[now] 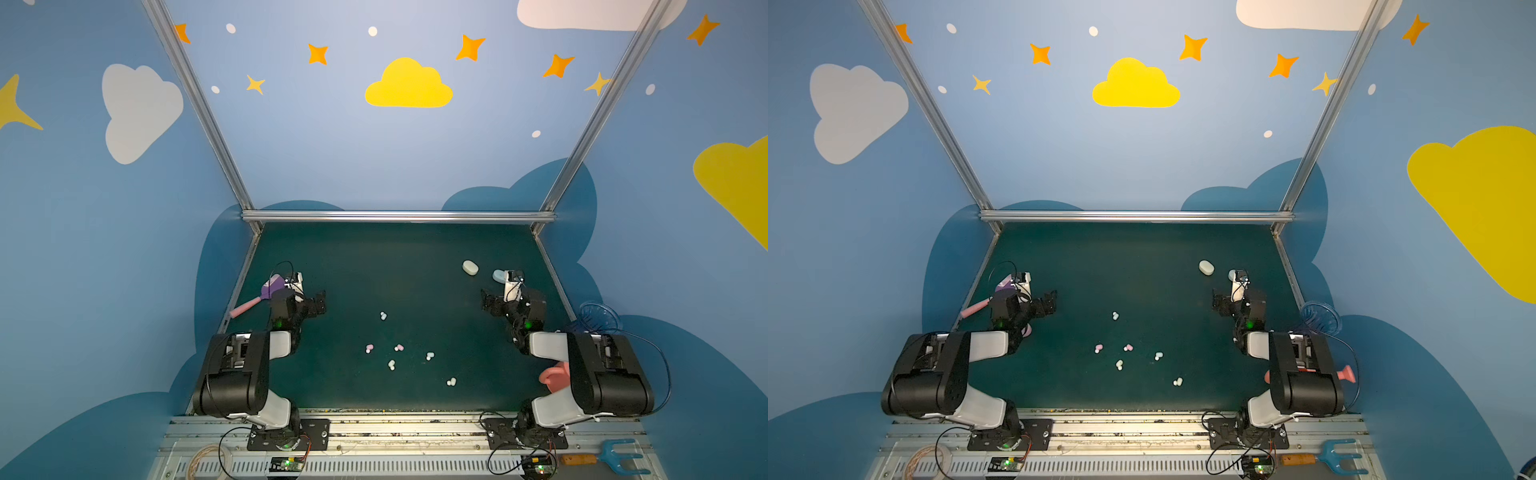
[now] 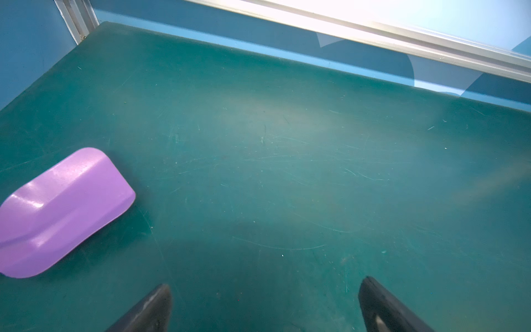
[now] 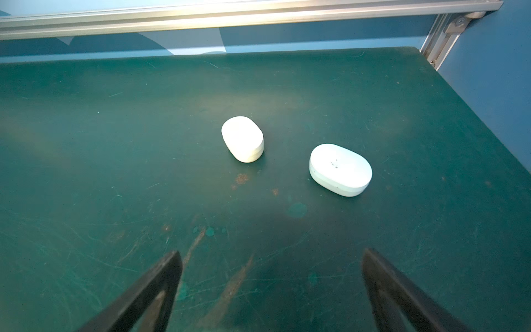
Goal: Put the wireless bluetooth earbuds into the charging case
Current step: 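Move the right gripper toward the light-blue charging case, then lower the right gripper and grasp the light-blue charging case, then lift the case with the right gripper while the left gripper reaches in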
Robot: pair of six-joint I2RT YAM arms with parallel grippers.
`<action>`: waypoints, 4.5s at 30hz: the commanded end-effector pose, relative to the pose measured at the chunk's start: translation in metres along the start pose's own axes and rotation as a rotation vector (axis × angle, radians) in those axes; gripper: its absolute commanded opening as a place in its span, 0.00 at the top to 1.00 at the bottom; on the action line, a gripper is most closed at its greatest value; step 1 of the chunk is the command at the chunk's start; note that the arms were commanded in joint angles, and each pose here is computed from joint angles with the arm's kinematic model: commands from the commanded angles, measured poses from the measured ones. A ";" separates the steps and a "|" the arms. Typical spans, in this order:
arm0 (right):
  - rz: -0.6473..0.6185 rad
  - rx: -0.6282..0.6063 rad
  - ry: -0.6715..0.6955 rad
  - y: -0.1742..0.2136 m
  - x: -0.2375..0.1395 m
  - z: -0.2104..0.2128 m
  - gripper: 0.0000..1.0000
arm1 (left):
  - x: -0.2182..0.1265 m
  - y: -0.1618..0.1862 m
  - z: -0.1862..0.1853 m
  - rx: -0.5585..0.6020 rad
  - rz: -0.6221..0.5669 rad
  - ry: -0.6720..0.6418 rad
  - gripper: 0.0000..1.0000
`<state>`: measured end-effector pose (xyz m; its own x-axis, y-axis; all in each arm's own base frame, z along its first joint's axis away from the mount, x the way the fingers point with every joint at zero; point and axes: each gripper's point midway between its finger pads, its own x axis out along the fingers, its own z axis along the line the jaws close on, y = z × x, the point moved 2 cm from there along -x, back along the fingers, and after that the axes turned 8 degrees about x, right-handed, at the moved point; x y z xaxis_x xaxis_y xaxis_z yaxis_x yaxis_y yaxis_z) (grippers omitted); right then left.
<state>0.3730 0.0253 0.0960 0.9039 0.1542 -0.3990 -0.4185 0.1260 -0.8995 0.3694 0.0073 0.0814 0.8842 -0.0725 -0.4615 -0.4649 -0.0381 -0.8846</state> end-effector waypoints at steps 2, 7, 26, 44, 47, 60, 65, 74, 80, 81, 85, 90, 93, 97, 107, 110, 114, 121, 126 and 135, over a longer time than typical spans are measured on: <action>-0.007 -0.007 -0.006 -0.002 0.001 0.001 0.03 | 0.001 -0.009 0.000 0.013 -0.028 -0.004 0.00; -0.008 -0.007 -0.007 -0.003 0.001 0.001 0.03 | 0.001 -0.010 0.001 0.013 -0.029 -0.005 0.00; -0.008 -0.007 -0.006 -0.003 0.001 0.000 0.03 | 0.001 -0.010 0.000 0.013 -0.029 -0.005 0.00; 0.188 0.127 0.089 -0.058 -0.006 0.000 0.03 | -0.024 -0.045 -0.007 -0.031 0.077 -0.022 0.00; 0.288 0.194 0.105 -0.062 -0.005 0.005 0.03 | -0.035 -0.058 -0.014 -0.034 0.068 -0.014 0.00; 0.679 0.410 0.329 -0.063 0.009 0.010 0.03 | -0.043 -0.069 -0.065 -0.039 0.136 0.162 0.00; 0.722 0.442 0.386 -0.065 0.027 -0.003 0.04 | -0.046 -0.075 -0.077 -0.037 0.144 0.204 0.00; 0.752 0.453 0.478 -0.059 0.067 -0.033 0.06 | -0.050 -0.078 -0.101 -0.076 0.159 0.330 0.00; 0.773 0.456 0.513 -0.049 0.087 -0.053 0.06 | -0.050 -0.073 -0.106 -0.058 0.185 0.350 0.00; 0.779 0.460 0.510 -0.047 0.090 -0.055 0.06 | -0.050 -0.072 -0.106 -0.057 0.190 0.351 0.00; 0.804 0.466 0.507 -0.037 0.100 -0.060 0.12 | -0.050 -0.073 -0.107 -0.050 0.185 0.357 0.00; 0.827 0.479 0.504 -0.028 0.104 -0.065 0.23 | -0.046 -0.073 -0.107 -0.050 0.193 0.355 0.00; 0.836 0.483 0.494 -0.024 0.107 -0.067 0.24 | -0.045 -0.073 -0.108 -0.046 0.197 0.356 0.00; 0.851 0.481 0.480 -0.020 0.112 -0.069 0.25 | -0.044 -0.072 -0.108 -0.044 0.200 0.354 0.00; 0.866 0.492 0.453 -0.018 0.123 -0.066 0.28 | -0.044 -0.070 -0.106 -0.038 0.206 0.342 0.00; 0.870 0.499 0.457 -0.017 0.122 -0.065 0.30 | -0.044 -0.070 -0.106 -0.035 0.205 0.339 0.00; 0.882 0.503 0.459 -0.013 0.121 -0.064 0.33 | -0.044 -0.070 -0.106 -0.033 0.206 0.341 0.00; 0.910 0.505 0.461 -0.005 0.120 -0.061 0.43 | -0.045 -0.070 -0.107 -0.033 0.207 0.346 0.00; 0.904 0.498 0.452 -0.012 0.113 -0.056 0.48 | -0.048 -0.070 -0.110 -0.033 0.209 0.364 0.00; 0.882 0.473 0.333 -0.038 0.074 -0.012 0.51 | -0.060 -0.069 -0.150 0.027 0.214 0.528 0.00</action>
<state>0.4682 0.0014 0.0627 0.1698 0.0596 -0.9837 -0.8501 0.5138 -0.1156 0.3457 -0.1154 0.1673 0.6573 -0.4923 -0.5706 -0.6509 0.0108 -0.7591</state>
